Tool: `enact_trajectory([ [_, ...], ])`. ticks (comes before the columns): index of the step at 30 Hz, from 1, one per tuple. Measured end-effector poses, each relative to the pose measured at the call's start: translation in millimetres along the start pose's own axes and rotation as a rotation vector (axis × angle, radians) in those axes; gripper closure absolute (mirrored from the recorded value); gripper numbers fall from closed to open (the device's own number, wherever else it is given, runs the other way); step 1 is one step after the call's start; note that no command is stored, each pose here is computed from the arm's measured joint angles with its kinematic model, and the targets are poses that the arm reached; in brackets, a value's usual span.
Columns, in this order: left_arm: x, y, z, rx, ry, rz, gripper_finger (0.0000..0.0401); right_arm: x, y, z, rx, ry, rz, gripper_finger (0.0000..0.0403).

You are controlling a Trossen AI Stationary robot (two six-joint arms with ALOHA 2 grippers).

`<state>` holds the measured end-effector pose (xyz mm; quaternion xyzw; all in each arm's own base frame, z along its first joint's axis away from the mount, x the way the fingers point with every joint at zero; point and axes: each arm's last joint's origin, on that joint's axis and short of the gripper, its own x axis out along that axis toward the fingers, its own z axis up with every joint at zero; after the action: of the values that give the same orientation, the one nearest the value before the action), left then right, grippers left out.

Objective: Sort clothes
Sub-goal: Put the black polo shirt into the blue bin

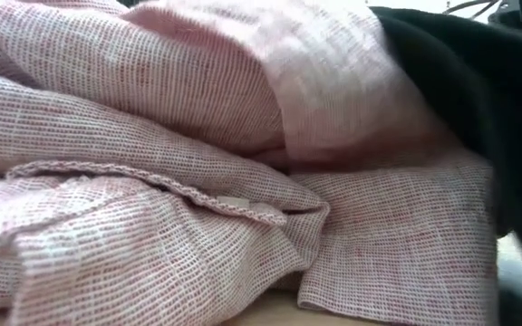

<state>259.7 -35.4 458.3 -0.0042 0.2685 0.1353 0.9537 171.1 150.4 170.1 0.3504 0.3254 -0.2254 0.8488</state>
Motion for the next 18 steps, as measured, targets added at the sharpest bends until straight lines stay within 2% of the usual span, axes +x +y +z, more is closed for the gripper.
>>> enact_trajectory([
  [9, -38, 12, 42, -0.006, -0.292, 0.056, 0.0401, 4, 0, 5, -0.050, 0.014, -0.010, 0.0260],
  [18, -57, 33, 68, -0.024, -0.481, 0.228, 0.0401, 5, 0, 6, -0.054, 0.011, -0.012, 0.0261],
])
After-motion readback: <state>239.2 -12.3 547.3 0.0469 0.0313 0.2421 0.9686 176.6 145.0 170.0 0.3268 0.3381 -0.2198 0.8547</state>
